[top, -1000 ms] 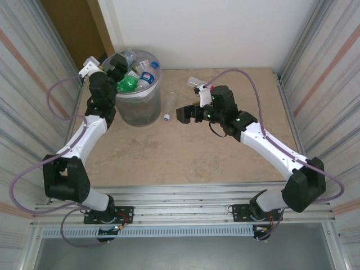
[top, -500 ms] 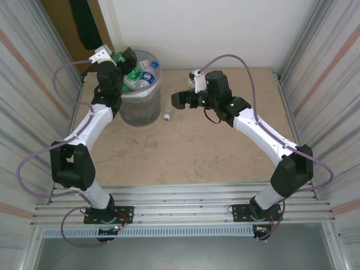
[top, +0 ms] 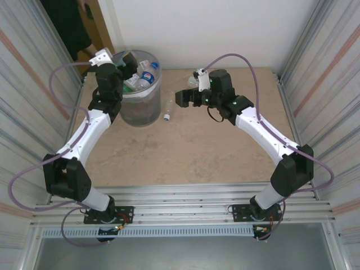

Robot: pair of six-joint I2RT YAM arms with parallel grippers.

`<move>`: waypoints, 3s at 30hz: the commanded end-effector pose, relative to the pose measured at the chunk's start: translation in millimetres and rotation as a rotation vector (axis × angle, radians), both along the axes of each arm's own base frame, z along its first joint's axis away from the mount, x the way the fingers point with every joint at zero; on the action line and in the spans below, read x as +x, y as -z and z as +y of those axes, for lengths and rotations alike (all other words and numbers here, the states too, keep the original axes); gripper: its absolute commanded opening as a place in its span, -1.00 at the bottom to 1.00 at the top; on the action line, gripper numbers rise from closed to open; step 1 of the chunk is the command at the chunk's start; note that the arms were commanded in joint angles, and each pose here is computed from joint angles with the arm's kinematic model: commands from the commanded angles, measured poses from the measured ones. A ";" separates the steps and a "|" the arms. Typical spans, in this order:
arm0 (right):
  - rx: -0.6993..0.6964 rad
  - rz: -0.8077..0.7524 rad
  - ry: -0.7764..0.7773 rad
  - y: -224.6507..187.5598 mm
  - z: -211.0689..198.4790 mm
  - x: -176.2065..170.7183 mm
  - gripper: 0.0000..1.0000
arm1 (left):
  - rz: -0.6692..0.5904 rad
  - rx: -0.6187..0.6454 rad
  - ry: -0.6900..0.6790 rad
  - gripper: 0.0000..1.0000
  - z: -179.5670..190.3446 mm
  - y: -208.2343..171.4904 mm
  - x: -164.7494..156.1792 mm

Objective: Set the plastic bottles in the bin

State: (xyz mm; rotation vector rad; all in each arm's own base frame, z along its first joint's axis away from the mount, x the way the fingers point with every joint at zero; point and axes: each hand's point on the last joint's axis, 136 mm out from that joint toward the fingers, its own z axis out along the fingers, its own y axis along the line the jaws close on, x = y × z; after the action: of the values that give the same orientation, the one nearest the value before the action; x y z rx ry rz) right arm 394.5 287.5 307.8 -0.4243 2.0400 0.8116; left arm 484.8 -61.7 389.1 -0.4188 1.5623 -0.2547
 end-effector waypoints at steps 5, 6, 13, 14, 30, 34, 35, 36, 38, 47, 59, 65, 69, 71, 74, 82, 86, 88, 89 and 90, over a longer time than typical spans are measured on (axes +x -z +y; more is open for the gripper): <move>0.044 0.008 0.057 -21.5 -24.7 8.9 0.95 | 0.023 -0.003 0.073 0.97 -7.5 -19.8 -28.0; 0.042 0.017 0.077 -20.9 -29.8 13.3 0.95 | 0.022 -0.008 0.084 0.97 -8.7 -21.5 -30.9; 0.000 0.162 0.161 3.5 -70.1 51.8 0.95 | 0.020 -0.046 0.214 0.98 -25.3 -26.5 -56.0; -0.020 0.187 0.165 9.5 -76.4 59.1 0.95 | 0.021 -0.055 0.242 0.97 -29.4 -26.1 -60.4; -0.159 0.274 0.250 106.5 -145.4 195.4 0.95 | 0.137 0.000 0.380 0.97 -61.0 15.9 -121.2; -0.151 0.247 0.240 127.5 -145.7 220.2 0.95 | 0.142 -0.001 0.391 0.97 -60.6 30.1 -131.4; -0.145 0.238 0.237 133.0 -145.3 226.5 0.95 | 0.151 -0.001 0.391 0.97 -60.0 35.6 -133.1; -0.138 0.233 0.235 137.8 -145.9 231.8 0.95 | 0.156 -0.002 0.391 0.97 -59.5 39.4 -135.1; -0.107 0.225 0.228 144.7 -147.0 243.2 0.95 | 0.169 -0.003 0.390 0.97 -57.9 47.9 -139.0; 0.059 0.188 0.219 162.0 -149.8 279.5 0.95 | 0.171 -0.015 0.389 0.98 -54.5 60.5 -148.8; 0.120 0.288 0.257 206.9 -149.8 288.4 0.95 | 0.172 -0.010 0.360 0.97 -46.7 61.4 -155.3; 0.140 0.345 0.253 225.2 -146.9 284.6 0.95 | 0.162 -0.011 0.355 0.97 -43.8 59.4 -159.8; 0.142 0.388 0.237 233.9 -144.5 277.7 0.95 | 0.176 -0.014 0.352 0.97 -43.4 64.5 -160.6; 0.135 0.409 0.221 235.8 -141.3 272.1 0.96 | 0.180 -0.017 0.351 0.98 -43.2 66.7 -160.5; 0.103 0.437 0.193 238.5 -135.0 260.9 1.00 | 0.179 -0.024 0.351 0.97 -43.3 67.2 -160.9; 0.020 0.472 0.123 235.5 -119.2 225.9 0.89 | 0.178 -0.034 0.351 0.97 -42.4 69.6 -163.8; -0.044 0.482 0.122 237.1 -114.3 210.0 0.80 | 0.178 -0.040 0.352 0.97 -41.6 71.3 -166.6; -0.096 0.493 0.133 243.6 -113.8 204.0 0.71 | 0.177 -0.043 0.354 0.97 -41.4 72.1 -168.0; -0.132 0.500 0.144 248.6 -114.6 201.3 0.65 | 0.175 -0.045 0.353 0.97 -41.1 71.9 -168.3; -0.164 0.504 0.152 253.4 -115.3 199.4 0.61 | 0.175 -0.046 0.355 0.97 -41.3 72.0 -168.8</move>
State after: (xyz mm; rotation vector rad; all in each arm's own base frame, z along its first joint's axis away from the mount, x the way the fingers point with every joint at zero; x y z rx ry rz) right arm 608.2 172.9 46.6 -0.1078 2.5275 0.8200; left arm 320.5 -104.5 315.4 -0.1901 1.8144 -0.5322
